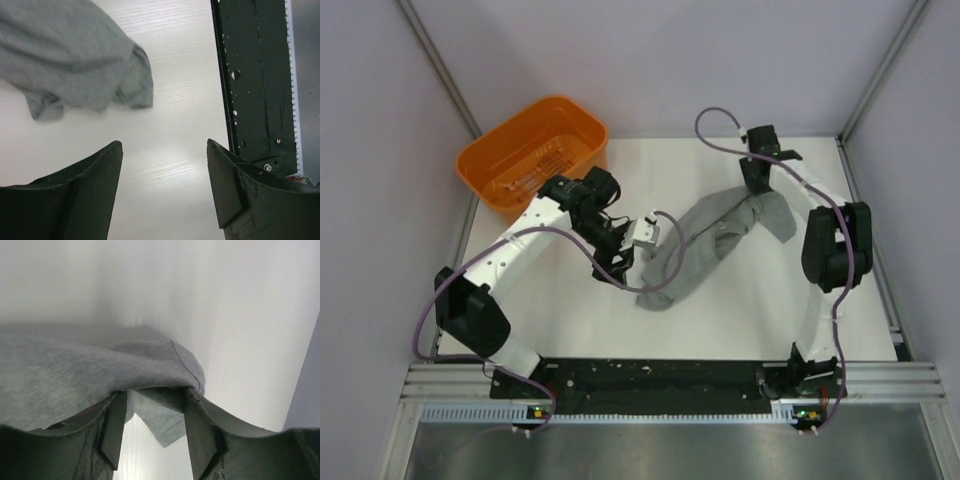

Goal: Fold and stack the t-shirts
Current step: Move the tshirt to the center of the board, then flatten out the tshirt

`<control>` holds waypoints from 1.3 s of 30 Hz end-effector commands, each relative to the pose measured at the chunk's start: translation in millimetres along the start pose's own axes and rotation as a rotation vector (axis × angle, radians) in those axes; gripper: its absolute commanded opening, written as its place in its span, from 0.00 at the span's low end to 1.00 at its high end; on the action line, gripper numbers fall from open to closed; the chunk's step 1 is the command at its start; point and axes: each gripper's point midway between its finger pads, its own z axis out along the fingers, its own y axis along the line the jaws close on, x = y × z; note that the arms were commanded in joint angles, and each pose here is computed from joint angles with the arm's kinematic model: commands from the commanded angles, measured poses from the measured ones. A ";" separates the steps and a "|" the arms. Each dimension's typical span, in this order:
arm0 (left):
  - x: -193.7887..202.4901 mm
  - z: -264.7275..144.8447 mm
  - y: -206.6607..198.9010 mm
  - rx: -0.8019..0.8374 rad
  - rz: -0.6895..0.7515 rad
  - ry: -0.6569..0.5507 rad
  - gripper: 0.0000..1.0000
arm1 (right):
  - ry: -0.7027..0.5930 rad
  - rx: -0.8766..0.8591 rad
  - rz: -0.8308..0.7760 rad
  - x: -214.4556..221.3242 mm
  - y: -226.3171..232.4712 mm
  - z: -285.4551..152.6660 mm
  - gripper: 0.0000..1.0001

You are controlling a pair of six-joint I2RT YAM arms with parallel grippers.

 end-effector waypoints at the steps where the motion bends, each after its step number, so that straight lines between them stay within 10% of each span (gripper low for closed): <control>1: 19.5 -9.8 5.8 -0.114 -0.076 0.070 0.72 | -0.221 -0.182 0.306 -69.2 -7.6 -58.8 0.53; 9: 64.3 -2.4 55.0 -0.324 -0.292 0.086 0.73 | -0.365 -0.698 0.102 -28.9 132.0 -188.5 0.74; 13: 65.3 -4.9 57.0 -0.335 -0.297 -0.023 0.74 | -0.474 -0.887 -0.164 21.8 188.1 -230.5 0.64; 26: 73.4 -7.6 38.4 -0.284 -0.322 -0.159 0.68 | -0.259 -0.733 -0.327 101.9 247.1 -166.1 0.65; 28: 72.1 -5.0 36.3 -0.264 -0.325 -0.172 0.68 | -0.243 -0.675 -0.310 101.7 242.8 -155.2 0.57; 31: 67.4 2.1 30.8 -0.217 -0.327 -0.190 0.67 | -0.246 -0.594 -0.273 96.2 230.1 -149.4 0.03; 39: 32.3 37.8 21.5 -0.145 -0.044 -0.137 0.73 | -0.376 -0.633 0.002 51.1 171.6 -196.2 0.00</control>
